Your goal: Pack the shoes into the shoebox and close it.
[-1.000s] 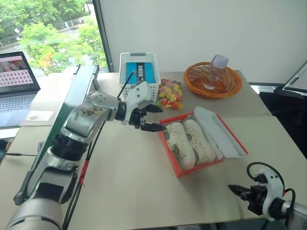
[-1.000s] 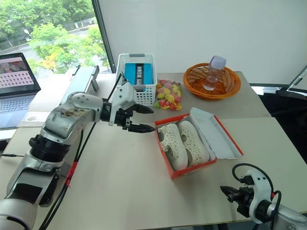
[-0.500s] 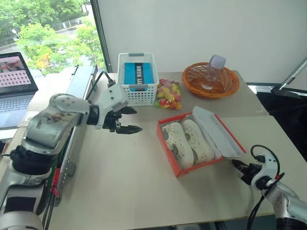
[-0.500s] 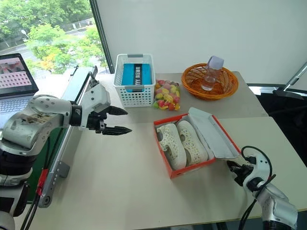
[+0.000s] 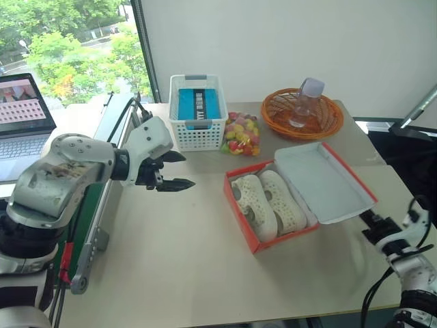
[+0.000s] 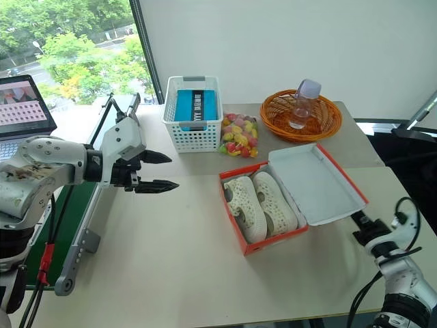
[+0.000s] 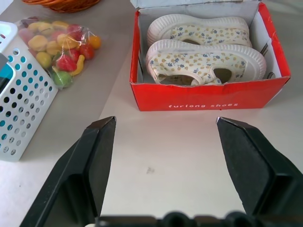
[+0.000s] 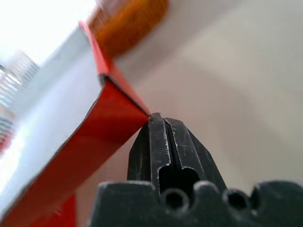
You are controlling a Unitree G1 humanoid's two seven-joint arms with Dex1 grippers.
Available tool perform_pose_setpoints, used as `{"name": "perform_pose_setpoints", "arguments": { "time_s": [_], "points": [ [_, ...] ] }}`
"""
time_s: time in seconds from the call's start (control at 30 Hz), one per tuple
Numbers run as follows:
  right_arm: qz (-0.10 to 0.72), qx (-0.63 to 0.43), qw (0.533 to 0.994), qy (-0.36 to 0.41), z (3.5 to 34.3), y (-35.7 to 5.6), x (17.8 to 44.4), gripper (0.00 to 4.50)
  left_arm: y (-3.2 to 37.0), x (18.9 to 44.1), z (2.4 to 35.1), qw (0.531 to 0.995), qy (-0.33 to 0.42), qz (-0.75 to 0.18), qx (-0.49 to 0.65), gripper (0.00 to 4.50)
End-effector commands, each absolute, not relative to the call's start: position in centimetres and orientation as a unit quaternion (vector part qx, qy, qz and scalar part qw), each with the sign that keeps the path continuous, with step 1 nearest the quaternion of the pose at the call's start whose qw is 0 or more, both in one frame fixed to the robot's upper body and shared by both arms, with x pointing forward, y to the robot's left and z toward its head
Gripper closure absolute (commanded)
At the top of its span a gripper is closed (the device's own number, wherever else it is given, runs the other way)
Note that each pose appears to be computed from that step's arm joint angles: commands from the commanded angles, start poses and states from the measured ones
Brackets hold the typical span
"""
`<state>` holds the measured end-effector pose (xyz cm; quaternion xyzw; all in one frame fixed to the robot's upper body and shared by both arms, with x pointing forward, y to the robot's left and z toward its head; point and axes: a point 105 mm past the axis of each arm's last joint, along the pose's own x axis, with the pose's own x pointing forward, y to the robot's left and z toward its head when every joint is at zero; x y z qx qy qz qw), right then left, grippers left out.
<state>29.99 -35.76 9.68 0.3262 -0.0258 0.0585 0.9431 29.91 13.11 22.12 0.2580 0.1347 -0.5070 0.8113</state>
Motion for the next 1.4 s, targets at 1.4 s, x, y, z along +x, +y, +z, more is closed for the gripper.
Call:
{"name": "perform_pose_setpoints", "arguments": {
  "time_s": [1.4],
  "points": [
    [0.479,0.02,0.851,0.213,11.8,-11.5,34.5,4.46,11.7,29.6,22.4,0.8,0.099,-0.52,0.284,0.89]
  ]
}}
